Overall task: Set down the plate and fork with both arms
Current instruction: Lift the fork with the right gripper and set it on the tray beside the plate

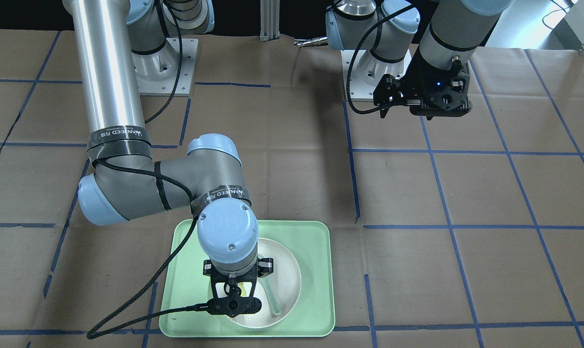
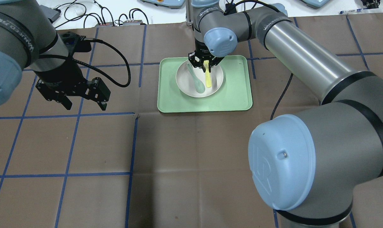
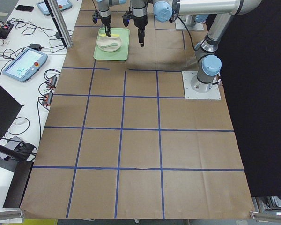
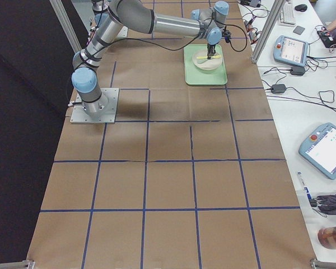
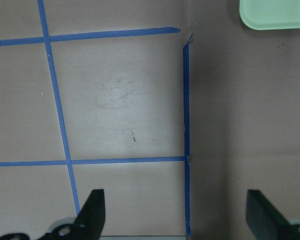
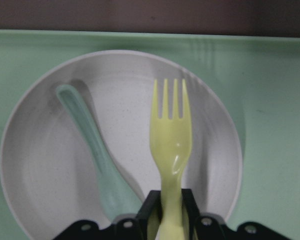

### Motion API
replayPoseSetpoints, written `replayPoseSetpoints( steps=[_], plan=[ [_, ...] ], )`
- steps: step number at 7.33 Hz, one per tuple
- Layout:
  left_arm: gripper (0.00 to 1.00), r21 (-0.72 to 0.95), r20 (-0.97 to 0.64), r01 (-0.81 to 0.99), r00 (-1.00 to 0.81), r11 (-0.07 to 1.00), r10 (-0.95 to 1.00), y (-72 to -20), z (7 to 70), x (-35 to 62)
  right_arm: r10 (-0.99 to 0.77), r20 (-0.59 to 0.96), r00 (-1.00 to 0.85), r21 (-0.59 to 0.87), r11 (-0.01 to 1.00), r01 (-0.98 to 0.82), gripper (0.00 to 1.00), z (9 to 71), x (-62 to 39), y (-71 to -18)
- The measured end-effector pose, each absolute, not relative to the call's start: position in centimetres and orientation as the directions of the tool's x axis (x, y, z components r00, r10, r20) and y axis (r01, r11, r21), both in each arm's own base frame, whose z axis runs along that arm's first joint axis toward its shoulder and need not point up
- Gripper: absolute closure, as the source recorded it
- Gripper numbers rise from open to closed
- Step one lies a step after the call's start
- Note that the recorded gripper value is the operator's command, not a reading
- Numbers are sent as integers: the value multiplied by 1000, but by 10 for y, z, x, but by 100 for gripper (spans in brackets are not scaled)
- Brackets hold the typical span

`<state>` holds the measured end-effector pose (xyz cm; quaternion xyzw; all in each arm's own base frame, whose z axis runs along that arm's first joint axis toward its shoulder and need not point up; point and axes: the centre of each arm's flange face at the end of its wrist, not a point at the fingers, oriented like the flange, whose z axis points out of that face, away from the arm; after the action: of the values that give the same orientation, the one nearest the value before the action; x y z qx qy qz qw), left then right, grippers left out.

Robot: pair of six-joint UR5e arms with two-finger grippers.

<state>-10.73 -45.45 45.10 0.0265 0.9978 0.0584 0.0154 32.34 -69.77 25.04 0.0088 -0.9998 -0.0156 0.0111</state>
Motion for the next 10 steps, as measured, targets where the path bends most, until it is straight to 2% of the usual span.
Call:
replayPoseSetpoints(
  steps=[5,6,7,8,10],
  plan=[
    [0,110,-19,66,-997,992,68,-455,451,-116,54,37,-998,83,995,56,98,222,234,-696],
    [0,111,-19,69,-997,991,71,-454,450,-117,58,34,-998,69,996,60,95,209,228,-698],
    [0,112,-19,69,-997,991,72,-454,450,-118,61,34,-998,63,996,63,43,198,224,-699],
    [0,113,-19,70,-997,991,72,-453,449,-118,63,35,-997,60,996,65,0,194,222,-701],
    [0,114,-19,70,-997,991,72,-453,449,-118,69,33,-997,40,997,71,0,203,220,-705]
  ],
)
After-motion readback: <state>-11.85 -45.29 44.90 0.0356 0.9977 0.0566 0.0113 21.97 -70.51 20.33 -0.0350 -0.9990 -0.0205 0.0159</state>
